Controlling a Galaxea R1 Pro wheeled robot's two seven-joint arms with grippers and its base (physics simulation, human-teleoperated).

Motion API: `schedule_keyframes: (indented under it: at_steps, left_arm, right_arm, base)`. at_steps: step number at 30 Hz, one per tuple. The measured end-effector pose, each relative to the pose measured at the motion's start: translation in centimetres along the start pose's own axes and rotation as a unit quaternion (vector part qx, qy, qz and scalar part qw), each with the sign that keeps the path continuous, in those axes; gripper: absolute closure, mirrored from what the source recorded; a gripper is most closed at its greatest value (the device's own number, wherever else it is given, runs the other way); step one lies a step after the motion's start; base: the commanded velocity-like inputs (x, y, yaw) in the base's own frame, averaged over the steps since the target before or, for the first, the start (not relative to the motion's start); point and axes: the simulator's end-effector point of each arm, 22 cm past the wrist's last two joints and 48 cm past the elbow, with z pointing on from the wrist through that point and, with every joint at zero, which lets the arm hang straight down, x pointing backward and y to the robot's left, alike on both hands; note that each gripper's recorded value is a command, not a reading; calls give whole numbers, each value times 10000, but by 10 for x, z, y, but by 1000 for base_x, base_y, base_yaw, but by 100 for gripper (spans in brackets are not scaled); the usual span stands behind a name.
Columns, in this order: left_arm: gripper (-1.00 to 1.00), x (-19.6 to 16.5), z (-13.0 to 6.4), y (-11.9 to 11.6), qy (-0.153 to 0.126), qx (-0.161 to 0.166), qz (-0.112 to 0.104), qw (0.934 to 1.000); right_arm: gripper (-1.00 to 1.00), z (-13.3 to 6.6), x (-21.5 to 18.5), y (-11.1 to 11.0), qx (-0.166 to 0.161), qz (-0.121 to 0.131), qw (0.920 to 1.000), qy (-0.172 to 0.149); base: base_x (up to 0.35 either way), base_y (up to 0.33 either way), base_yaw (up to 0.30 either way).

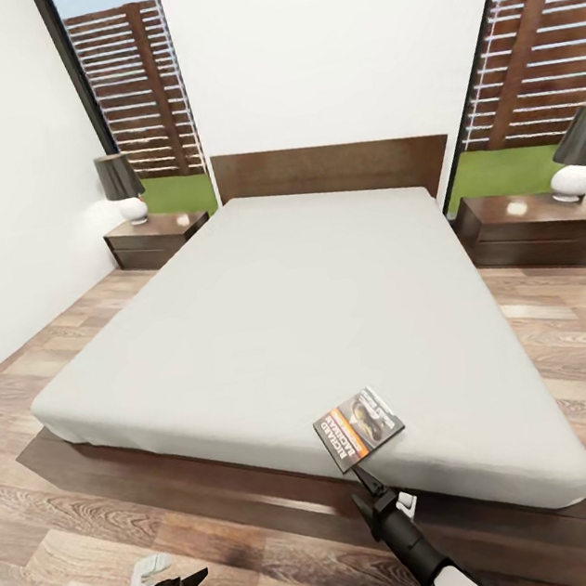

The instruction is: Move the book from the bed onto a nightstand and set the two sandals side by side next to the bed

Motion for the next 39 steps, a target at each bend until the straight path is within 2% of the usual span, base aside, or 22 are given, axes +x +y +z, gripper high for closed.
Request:
schedule_keyframes:
  at_steps: [39]
  left_arm:
    - [-100,0,0,0,6,0,5,10000]
  right_arm:
    - [-100,-1,-2,0,4,-11,10000,-13]
  base:
    - [34,-14,0]
